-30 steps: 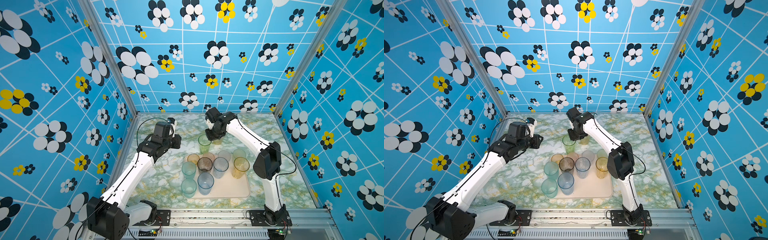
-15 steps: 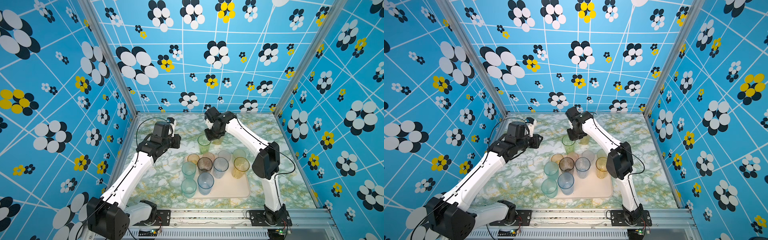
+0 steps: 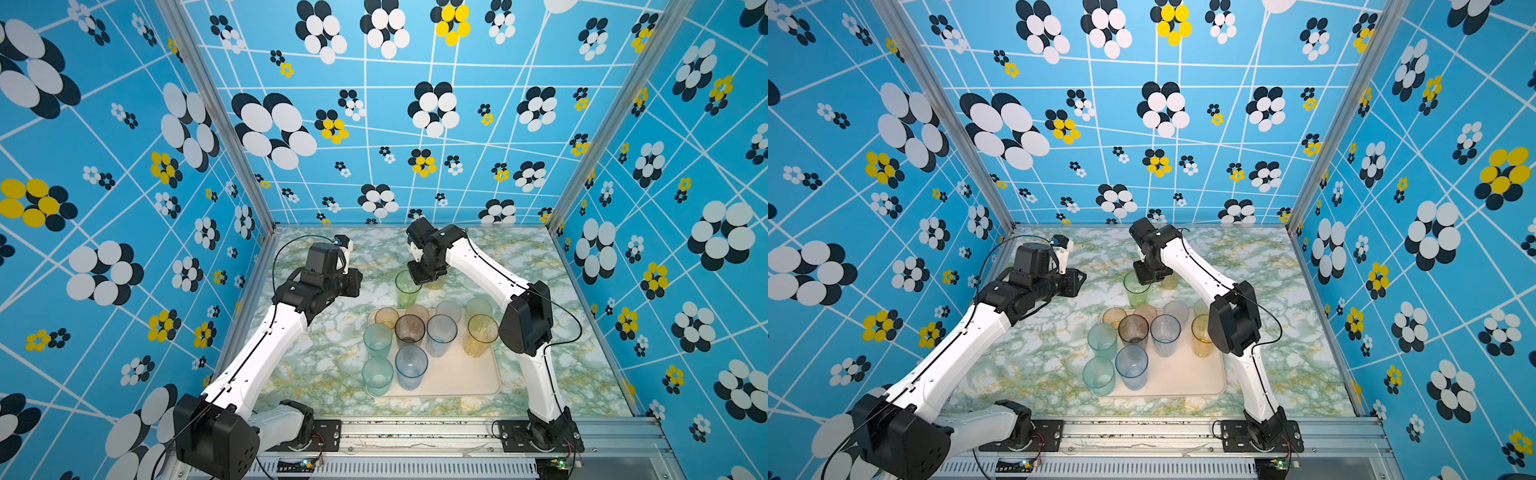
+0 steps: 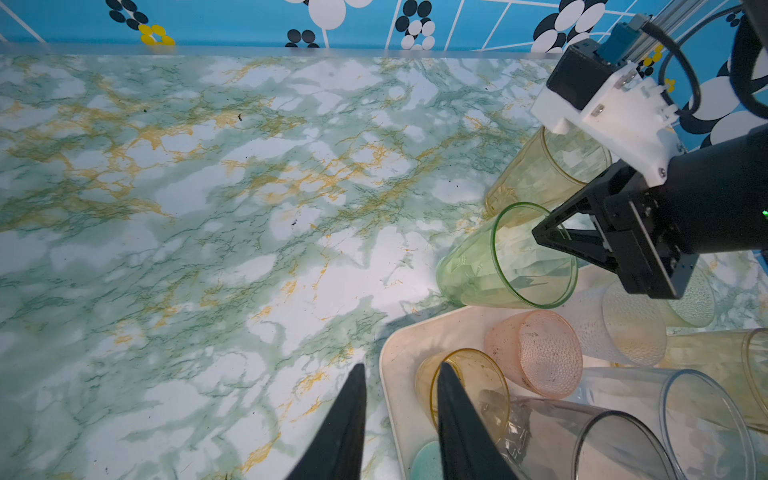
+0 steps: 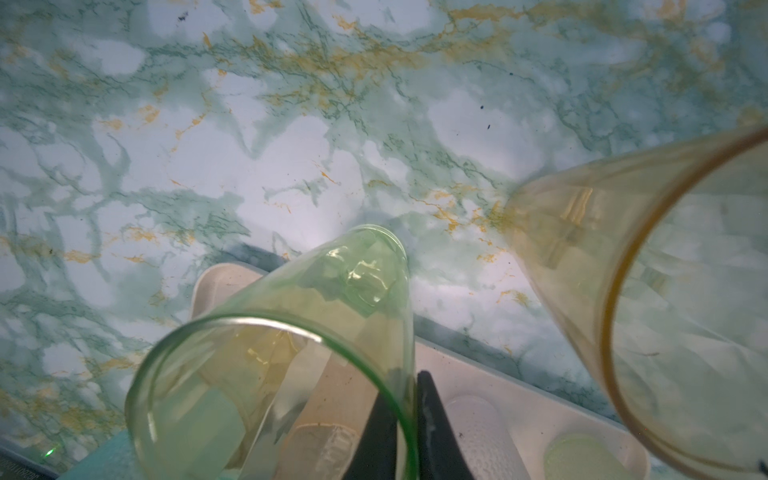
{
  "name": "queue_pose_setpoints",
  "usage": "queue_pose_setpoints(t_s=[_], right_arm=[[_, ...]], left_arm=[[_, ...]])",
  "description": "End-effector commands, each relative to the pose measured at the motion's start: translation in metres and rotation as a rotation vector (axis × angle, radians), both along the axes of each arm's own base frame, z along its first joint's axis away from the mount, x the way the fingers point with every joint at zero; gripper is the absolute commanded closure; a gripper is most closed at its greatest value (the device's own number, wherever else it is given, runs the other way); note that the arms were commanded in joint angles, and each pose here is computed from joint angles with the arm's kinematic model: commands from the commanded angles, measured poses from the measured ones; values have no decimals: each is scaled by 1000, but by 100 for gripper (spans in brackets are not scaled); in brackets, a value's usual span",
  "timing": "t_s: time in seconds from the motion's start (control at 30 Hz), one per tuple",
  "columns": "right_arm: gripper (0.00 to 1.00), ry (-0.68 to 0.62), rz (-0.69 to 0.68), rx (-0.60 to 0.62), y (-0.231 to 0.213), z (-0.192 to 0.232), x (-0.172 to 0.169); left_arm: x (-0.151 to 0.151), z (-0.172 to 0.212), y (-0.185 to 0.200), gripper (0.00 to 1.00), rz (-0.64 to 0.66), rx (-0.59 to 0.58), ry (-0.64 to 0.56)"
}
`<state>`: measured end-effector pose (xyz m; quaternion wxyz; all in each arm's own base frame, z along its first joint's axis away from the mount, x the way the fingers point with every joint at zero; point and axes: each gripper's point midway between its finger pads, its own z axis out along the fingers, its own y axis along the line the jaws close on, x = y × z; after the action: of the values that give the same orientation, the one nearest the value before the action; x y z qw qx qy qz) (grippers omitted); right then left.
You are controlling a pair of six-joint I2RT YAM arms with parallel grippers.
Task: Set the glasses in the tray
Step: 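Lift the green cup with the right gripper and carry it toward the tray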
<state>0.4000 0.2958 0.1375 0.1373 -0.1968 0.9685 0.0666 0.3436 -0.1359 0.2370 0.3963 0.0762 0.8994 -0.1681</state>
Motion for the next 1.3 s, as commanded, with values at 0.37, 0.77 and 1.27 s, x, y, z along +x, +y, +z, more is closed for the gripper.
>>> queue_pose_setpoints(t_s=[0.37,0.77,1.27], right_arm=[[96,-103,-9,36,2,33,3],[97,-304,13,161,-6,109,-6],[97,-494,208,341,-77,216,-139]], left_arm=[[1,3,5,74,10,15,-6],[-2,8,13,73,42,22,-45],[-4,24,14,72,46,18,-55]])
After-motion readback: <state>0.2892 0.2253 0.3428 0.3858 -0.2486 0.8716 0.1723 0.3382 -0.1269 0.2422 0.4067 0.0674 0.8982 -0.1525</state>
